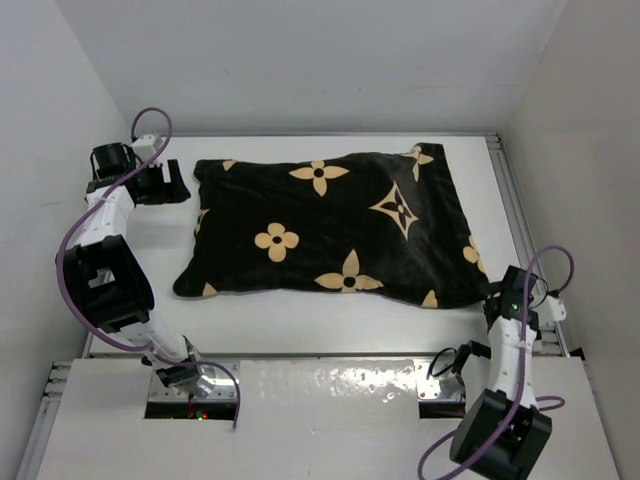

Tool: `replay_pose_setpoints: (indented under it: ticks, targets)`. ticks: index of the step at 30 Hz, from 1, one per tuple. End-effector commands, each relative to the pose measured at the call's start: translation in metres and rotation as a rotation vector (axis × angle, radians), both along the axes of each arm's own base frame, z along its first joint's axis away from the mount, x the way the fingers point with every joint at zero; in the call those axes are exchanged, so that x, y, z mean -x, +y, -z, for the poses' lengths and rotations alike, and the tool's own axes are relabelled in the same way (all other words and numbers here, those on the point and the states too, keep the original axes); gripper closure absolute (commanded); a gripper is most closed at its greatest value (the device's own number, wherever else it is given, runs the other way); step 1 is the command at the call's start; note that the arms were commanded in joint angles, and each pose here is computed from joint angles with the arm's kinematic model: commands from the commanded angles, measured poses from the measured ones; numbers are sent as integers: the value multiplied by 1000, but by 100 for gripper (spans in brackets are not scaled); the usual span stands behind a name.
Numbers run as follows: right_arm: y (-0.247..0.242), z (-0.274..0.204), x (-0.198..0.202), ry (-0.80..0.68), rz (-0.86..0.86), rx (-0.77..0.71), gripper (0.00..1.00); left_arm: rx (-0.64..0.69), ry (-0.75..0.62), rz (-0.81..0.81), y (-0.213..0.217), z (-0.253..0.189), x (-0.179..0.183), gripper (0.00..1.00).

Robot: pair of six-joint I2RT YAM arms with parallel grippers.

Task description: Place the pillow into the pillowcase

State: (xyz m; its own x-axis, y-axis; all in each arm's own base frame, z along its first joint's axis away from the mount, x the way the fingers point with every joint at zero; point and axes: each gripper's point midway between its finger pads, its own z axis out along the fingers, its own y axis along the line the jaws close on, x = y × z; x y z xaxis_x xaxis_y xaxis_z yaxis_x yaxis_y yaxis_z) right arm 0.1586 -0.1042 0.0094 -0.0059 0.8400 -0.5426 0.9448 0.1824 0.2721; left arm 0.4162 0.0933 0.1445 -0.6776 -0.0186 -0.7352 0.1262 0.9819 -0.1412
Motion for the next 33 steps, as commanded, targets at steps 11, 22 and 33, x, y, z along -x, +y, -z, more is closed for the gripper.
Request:
replay_pose_setpoints:
  ticks: [11, 22, 33]
  targets:
    - [4, -129, -105, -229, -564, 75, 1, -98, -103, -74, 44, -53, 12, 22]
    - [16, -160, -111, -141, -692, -42, 1, -190, -125, -193, 68, -77, 47, 22]
    - [39, -156, -109, -191, -799, -57, 1, -208, -96, -182, 54, -73, 80, 21]
